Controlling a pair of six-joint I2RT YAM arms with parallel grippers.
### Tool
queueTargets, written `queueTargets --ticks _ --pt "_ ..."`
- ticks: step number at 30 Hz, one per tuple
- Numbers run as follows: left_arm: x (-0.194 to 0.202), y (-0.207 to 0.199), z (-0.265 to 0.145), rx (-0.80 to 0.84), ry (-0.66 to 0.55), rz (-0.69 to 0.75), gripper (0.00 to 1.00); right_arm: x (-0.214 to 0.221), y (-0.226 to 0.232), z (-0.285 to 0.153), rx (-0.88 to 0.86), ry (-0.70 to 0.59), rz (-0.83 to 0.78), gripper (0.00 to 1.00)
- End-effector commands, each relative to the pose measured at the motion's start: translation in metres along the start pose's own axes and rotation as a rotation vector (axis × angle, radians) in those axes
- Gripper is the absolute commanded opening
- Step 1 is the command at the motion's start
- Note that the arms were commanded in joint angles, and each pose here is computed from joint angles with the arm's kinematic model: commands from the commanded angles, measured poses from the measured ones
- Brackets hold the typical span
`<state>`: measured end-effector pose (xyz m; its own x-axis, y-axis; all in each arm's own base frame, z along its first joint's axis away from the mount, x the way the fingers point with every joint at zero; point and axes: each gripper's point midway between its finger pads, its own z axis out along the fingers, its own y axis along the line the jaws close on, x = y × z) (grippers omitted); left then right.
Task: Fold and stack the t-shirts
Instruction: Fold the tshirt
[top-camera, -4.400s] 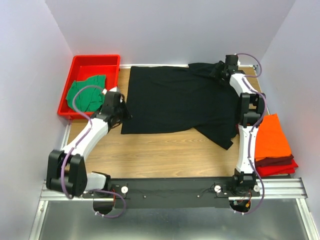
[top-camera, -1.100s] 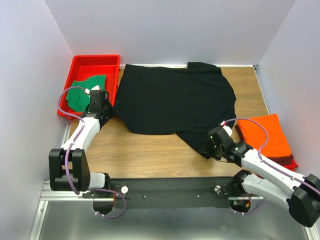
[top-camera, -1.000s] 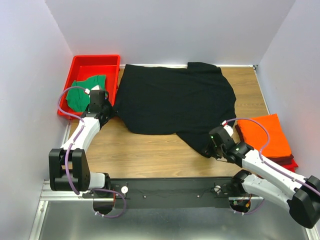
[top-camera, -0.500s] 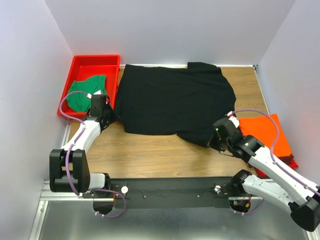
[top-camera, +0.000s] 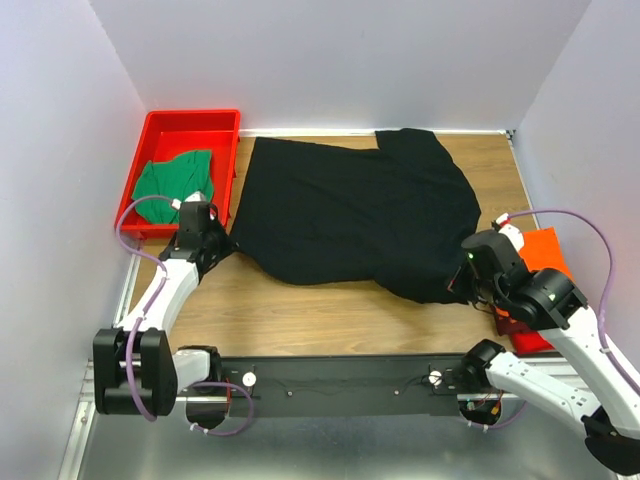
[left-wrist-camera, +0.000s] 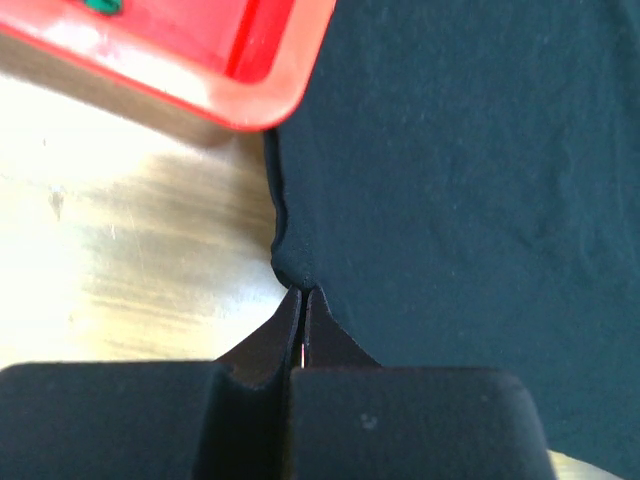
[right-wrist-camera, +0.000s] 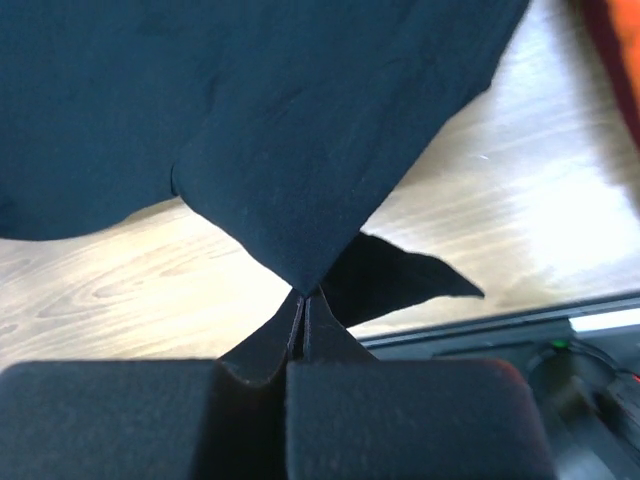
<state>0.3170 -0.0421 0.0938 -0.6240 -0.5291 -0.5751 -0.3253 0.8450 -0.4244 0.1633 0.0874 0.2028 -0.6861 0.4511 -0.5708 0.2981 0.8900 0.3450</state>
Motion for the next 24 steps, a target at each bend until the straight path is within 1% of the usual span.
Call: queueTargets --ticks 1,5,7,8,10,11,13,14,15,16,18,19,21,22,24 --pt "0.012 -0.006 -0.014 0.008 0.018 -0.019 0.0 0.001 -0.029 -0.014 0.1 -0.003 -0.019 0.0" --pt "0.01 -0.012 -0.026 0.018 0.02 -0.028 0.0 0.003 -0.029 -0.012 0.101 0.002 -0.026 0.01" --pt "0.001 -0.015 -0.028 0.019 -0.007 -0.026 0.01 0.004 -0.027 -0.002 0.113 0.007 -0.044 0.01" --pt "-0.001 -0.017 -0.027 0.025 -0.007 -0.018 0.03 0.0 -0.017 0.004 0.087 -0.011 -0.046 0.01" --pt "-0.004 -0.021 -0.022 0.027 0.004 -0.015 0.03 0.001 -0.011 0.023 0.112 -0.012 -0.079 0.01" --pt "-0.009 -0.021 -0.019 0.021 -0.006 -0.012 0.03 -0.008 -0.002 0.033 0.1 -0.054 -0.09 0.01" --pt "-0.014 -0.022 -0.008 0.002 -0.003 -0.011 0.03 -0.013 0.005 0.055 0.159 -0.06 -0.129 0.01" --pt "-0.018 -0.024 -0.005 0.006 -0.009 -0.011 0.03 -0.023 0.012 0.064 0.168 -0.102 -0.127 0.01" --pt "-0.017 -0.023 0.004 -0.007 0.01 -0.013 0.03 -0.027 0.014 0.073 0.185 -0.108 -0.145 0.01" --pt "-0.023 -0.028 0.007 0.004 0.003 -0.008 0.03 -0.03 0.014 0.087 0.209 -0.084 -0.137 0.01" --pt "-0.027 -0.032 0.021 -0.002 0.019 -0.009 0.03 -0.043 0.024 0.105 0.174 -0.087 -0.136 0.01" --pt "-0.028 -0.034 0.026 -0.002 0.023 -0.013 0.0 -0.048 0.018 0.119 0.179 -0.047 -0.097 0.01" --pt "-0.028 -0.035 0.038 -0.013 0.041 -0.018 0.0 -0.063 0.018 0.134 0.138 -0.04 -0.078 0.01" --pt "-0.029 -0.037 0.042 -0.013 0.045 -0.021 0.0 -0.074 0.013 0.142 0.132 -0.037 -0.036 0.01" --pt "-0.026 -0.037 0.052 -0.022 0.066 -0.028 0.0 -0.081 0.008 0.155 0.139 -0.015 -0.035 0.01"
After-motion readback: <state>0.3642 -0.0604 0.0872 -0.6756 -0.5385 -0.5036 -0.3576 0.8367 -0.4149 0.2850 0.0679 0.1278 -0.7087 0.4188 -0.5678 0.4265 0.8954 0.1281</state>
